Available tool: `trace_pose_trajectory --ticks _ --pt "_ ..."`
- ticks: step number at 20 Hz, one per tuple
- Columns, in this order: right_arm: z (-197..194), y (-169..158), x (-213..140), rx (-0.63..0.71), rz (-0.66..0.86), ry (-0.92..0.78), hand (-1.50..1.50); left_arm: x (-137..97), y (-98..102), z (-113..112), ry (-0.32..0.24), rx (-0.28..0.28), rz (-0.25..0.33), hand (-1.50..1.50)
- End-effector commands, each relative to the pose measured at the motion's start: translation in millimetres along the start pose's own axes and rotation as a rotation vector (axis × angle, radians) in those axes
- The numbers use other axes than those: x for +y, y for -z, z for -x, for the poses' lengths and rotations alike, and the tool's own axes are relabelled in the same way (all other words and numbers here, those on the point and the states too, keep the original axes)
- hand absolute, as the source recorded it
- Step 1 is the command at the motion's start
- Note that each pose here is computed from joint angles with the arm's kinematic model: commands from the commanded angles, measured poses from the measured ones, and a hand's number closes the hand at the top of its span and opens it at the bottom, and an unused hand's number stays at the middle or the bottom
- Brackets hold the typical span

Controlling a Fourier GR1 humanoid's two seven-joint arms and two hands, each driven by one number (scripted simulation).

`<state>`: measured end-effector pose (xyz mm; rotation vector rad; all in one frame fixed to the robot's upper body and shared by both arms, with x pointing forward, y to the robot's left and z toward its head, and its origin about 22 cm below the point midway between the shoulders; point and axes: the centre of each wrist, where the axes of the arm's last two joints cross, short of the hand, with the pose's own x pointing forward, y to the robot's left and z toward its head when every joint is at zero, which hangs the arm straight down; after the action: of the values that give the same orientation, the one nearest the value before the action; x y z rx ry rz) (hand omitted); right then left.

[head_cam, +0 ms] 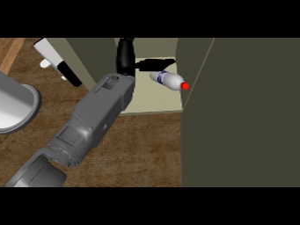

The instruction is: Pick up the bottled water, place it into the cabinet and close the cabinet

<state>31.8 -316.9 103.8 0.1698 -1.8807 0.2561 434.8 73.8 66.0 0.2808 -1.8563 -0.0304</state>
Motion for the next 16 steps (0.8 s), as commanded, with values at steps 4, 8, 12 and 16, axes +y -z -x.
trace_pose_trajectory --ticks 4,8,12,16 --pt "-24.7 5.7 16.7 -0.063 -0.008 0.005 -1.5 -3.2 0.7 -6.0 -0.155 -0.082 0.061 -1.5" --pt "-21.9 4.9 0.3 -0.055 -0.007 -0.013 -1.5 -11.8 6.3 -30.8 -0.278 -0.092 0.097 -1.5" --pt "-27.3 3.9 15.0 -0.054 -0.01 0.004 -1.5 -14.6 -11.5 -25.6 -0.329 -0.079 0.174 -1.5" --pt "-35.4 13.1 14.3 -0.044 -0.016 0.011 -1.5 -17.8 -26.9 -25.1 -0.35 -0.062 0.2 -1.5"
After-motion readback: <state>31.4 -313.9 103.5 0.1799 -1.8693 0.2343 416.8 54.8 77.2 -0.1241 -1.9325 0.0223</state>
